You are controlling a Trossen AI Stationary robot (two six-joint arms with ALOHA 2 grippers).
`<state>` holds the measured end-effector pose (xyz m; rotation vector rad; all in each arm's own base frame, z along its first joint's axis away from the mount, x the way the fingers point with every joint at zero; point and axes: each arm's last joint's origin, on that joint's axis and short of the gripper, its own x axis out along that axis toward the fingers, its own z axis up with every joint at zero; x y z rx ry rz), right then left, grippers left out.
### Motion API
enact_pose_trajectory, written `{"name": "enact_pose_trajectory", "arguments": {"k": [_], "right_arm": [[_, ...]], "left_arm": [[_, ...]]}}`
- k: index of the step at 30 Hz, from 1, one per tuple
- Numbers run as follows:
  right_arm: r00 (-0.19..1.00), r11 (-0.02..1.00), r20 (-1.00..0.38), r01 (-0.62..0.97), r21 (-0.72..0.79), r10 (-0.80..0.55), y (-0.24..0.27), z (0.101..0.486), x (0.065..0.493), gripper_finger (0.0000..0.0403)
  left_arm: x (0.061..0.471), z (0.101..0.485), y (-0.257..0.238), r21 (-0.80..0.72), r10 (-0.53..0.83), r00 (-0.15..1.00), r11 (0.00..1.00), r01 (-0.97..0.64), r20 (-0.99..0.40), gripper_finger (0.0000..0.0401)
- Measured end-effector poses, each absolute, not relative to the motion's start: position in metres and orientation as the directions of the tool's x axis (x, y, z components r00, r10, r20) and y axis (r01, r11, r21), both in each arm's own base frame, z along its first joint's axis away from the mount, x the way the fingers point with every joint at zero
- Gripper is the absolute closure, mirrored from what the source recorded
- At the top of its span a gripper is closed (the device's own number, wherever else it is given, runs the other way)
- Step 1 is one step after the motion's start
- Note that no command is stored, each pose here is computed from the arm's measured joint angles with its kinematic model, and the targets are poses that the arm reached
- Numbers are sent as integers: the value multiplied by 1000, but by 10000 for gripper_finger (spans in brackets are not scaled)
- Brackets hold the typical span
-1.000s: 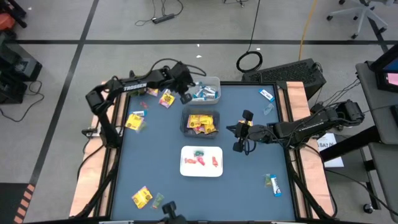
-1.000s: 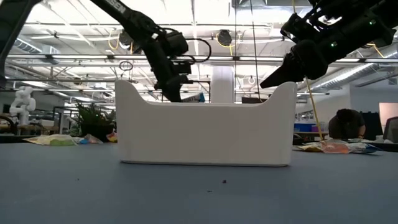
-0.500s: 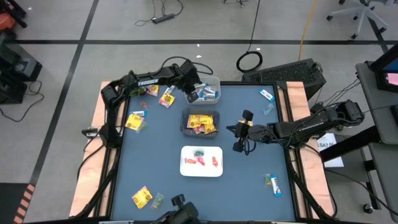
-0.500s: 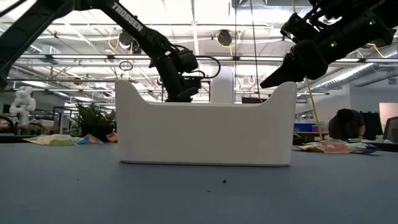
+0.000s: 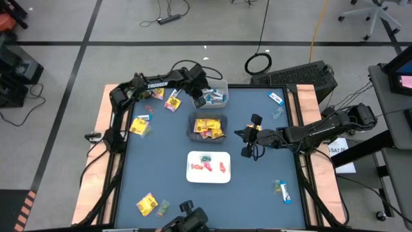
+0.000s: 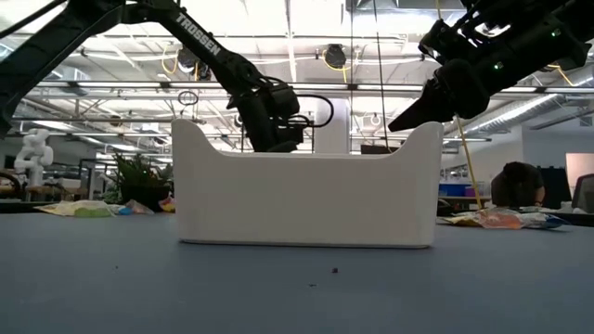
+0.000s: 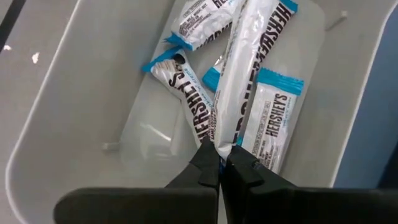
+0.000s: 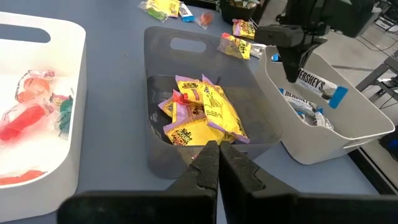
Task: Sort candy
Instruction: Put the white chocolate bar into the gray bin, then put the orange gummy candy into the white bin
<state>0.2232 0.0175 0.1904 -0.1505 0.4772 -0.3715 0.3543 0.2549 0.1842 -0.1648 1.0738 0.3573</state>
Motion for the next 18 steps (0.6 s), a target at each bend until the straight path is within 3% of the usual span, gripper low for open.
{"name": "enact_pose_trajectory", "arguments": {"k": [12,18], "right_arm": [[823,923,-420,317,-220,-383,18,190,223,403],[810,923,-444,312,-226,-382,18,188,222,403]], "left_arm": [[353,192,255,86,243,430,932,-353,-870,294],[351,225,243,207,363,440,908,-363,-821,310]]}}
